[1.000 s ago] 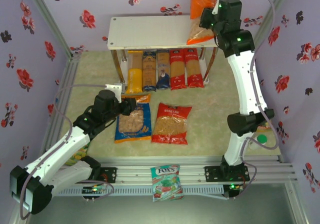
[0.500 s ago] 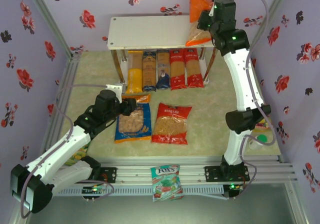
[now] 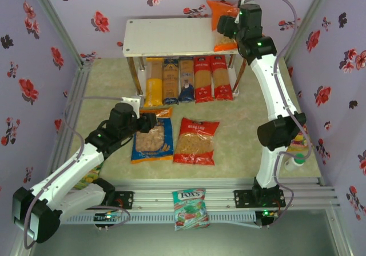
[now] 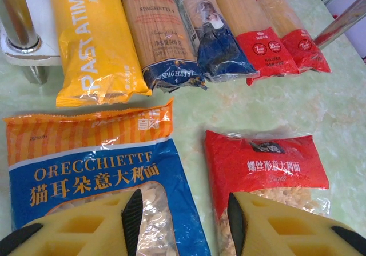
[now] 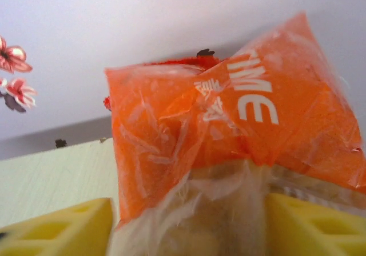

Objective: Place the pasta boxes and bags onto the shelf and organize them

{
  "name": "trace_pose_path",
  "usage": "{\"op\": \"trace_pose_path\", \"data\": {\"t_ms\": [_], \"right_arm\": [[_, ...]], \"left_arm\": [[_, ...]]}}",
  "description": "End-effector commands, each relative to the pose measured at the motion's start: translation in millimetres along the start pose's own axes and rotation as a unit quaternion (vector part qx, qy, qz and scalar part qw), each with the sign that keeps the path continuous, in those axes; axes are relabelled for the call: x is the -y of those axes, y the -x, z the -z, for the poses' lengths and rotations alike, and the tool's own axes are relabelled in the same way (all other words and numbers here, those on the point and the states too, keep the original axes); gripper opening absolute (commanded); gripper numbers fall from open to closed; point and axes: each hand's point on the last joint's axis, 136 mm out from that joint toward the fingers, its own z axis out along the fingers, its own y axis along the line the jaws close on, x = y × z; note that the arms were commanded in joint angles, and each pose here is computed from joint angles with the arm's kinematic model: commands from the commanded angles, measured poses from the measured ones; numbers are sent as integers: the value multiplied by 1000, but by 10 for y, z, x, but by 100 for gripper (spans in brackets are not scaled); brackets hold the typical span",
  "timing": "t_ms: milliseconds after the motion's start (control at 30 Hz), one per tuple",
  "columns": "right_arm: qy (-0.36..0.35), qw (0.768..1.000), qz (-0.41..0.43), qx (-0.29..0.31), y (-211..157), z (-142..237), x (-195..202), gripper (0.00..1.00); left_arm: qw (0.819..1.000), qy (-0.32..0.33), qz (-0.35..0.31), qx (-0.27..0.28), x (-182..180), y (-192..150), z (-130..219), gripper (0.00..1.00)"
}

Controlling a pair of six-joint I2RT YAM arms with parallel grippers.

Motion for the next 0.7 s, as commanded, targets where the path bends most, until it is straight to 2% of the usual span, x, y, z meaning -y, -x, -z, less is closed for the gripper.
{"op": "trace_pose_path", "data": {"t_ms": [0,67,167,433,500,533,567,633,667], "right_arm": [[6,1000,-9,-2,20,114,8,85],[6,1000,-11,1,35,173,11,95],[17,1000,-14,19,104,296,-10,99],[88,991,-34,95,500,846,-212,99],[90,989,-35,116,597,985,-217,95],[86,988,-32,125,645,1055,-203,89],[76,988,-27,131,673,1092,-171,77],[53,990,-22,132,684,1112,-94,43],[41,991,-21,129,671,1097,-47,21]], "left_arm": [[1000,2,-4,9,37,102,14,47],[1000,2,-4,7,39,97,5,47],[1000,2,-4,7,39,98,-2,47],[1000,4,-4,11,30,107,13,47],[1000,5,-3,12,25,108,8,47],[1000,5,-2,11,25,105,7,47],[1000,4,-1,12,27,104,8,47],[1000,4,0,13,24,103,8,46],[1000,4,0,13,24,101,11,46]]}}
